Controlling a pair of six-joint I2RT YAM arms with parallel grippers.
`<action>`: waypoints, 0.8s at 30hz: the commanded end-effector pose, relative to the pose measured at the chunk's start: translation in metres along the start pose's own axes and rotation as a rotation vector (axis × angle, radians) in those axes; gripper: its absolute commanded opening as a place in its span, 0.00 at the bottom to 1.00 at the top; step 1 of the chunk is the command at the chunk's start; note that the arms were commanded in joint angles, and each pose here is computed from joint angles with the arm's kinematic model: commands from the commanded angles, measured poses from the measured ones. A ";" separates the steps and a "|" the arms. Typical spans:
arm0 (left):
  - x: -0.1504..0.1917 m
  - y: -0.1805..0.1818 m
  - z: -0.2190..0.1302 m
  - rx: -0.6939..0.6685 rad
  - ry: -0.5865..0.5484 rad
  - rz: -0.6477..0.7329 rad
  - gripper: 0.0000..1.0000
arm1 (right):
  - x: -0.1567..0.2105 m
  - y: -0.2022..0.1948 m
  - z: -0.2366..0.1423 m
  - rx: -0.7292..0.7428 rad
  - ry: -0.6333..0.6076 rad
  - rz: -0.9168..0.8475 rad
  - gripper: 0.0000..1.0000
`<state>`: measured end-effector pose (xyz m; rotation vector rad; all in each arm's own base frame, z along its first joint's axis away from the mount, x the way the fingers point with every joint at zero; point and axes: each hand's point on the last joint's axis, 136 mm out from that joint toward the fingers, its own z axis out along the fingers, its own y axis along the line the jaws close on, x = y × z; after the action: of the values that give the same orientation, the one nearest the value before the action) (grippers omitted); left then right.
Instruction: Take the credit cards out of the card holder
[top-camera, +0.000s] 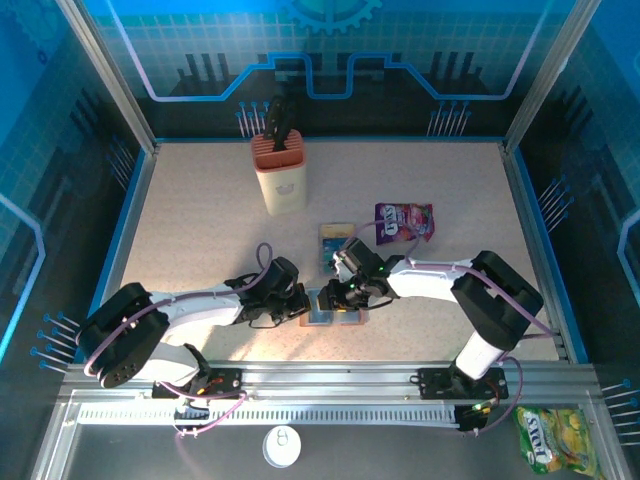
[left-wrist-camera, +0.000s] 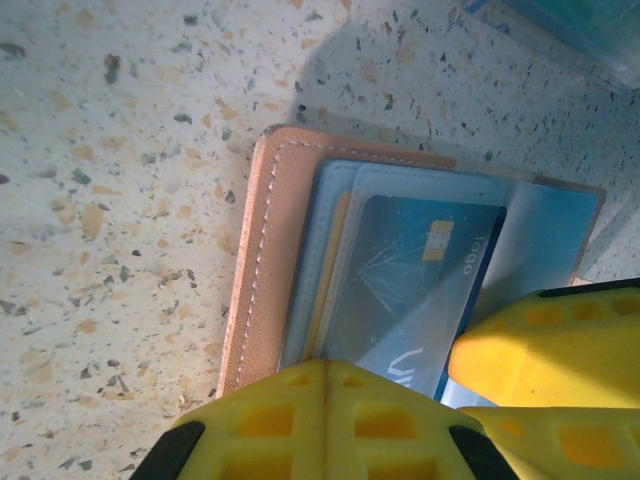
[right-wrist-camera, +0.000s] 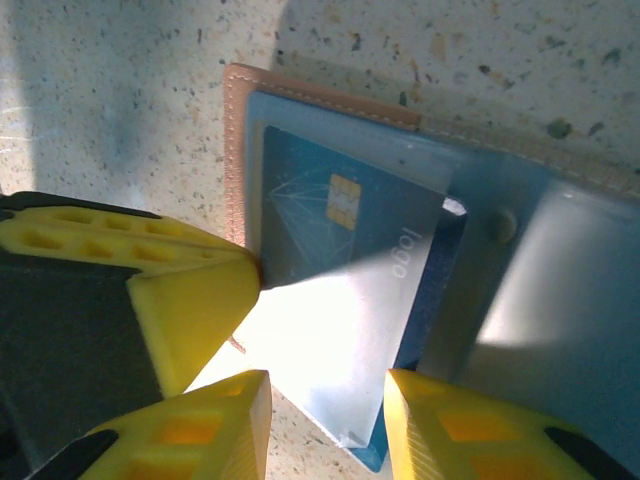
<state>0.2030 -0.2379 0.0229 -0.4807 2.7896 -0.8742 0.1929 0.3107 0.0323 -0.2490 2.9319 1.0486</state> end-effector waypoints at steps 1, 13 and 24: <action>0.004 0.021 0.002 -0.063 0.002 -0.002 0.00 | -0.001 0.001 0.004 0.015 0.002 -0.013 0.35; 0.004 0.020 0.001 -0.055 0.003 -0.007 0.00 | -0.001 0.006 0.010 -0.033 0.008 -0.001 0.26; 0.004 0.023 0.001 -0.068 0.002 -0.007 0.00 | 0.002 -0.013 0.000 0.084 0.000 -0.017 0.33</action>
<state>0.2031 -0.2381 0.0226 -0.4795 2.7846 -0.8799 0.1979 0.3134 0.0292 -0.2581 2.9178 1.0368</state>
